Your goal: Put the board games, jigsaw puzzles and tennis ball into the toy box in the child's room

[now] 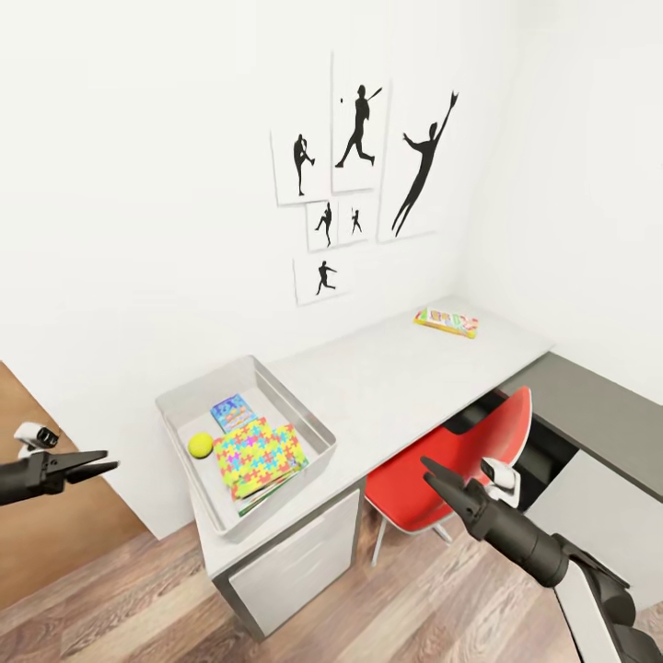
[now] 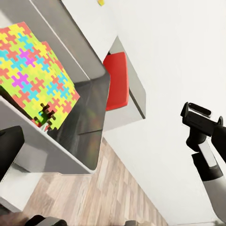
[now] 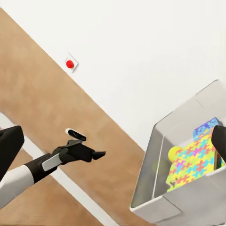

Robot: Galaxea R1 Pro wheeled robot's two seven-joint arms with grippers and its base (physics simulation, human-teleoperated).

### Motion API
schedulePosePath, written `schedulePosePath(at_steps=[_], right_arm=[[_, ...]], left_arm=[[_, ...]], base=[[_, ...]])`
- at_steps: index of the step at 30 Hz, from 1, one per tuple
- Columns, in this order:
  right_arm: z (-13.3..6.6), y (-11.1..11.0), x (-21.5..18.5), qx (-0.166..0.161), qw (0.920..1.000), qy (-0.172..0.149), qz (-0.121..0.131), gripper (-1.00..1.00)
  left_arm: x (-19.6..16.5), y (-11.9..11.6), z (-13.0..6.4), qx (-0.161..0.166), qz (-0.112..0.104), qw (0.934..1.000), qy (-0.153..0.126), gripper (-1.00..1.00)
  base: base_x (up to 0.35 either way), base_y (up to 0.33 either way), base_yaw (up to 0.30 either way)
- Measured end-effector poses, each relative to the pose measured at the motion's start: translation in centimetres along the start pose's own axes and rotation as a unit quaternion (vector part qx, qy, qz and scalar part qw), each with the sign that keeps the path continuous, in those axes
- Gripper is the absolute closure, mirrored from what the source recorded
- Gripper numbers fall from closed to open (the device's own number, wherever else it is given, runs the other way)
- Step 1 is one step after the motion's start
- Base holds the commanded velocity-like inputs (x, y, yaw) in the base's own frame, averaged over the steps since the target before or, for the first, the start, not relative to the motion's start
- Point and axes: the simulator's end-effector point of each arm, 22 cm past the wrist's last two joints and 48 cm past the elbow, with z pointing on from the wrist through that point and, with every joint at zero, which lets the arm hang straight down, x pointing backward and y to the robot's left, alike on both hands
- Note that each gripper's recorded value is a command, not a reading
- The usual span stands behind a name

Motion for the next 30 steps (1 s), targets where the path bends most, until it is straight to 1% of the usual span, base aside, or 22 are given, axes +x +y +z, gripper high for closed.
schedulePosePath(at_steps=[4,9,14,30], right_arm=[[0.3,0.7,0.1,-0.008,0.9999,0.000,-0.012,-1.00],[0.2,1.4,0.1,-0.020,0.9996,0.000,-0.020,-1.00],[0.1,2.0,0.1,-0.027,0.9994,-0.001,-0.024,-1.00],[-0.4,2.8,0.1,-0.029,0.9991,-0.005,-0.032,-1.00]], left_arm=[[0.2,0.4,-0.7,-0.005,0.004,0.9999,-0.008,-1.00],[0.1,0.2,-0.8,-0.004,0.010,0.9999,-0.011,-1.00],[0.1,-0.2,-0.8,0.000,0.016,0.9998,-0.013,-1.00],[-0.1,-1.4,-0.8,0.008,0.029,0.9994,-0.017,-1.00]], base=[[0.000,0.000,0.000],[0.000,0.000,0.000],[0.000,0.000,0.000],[0.000,0.000,0.000]])
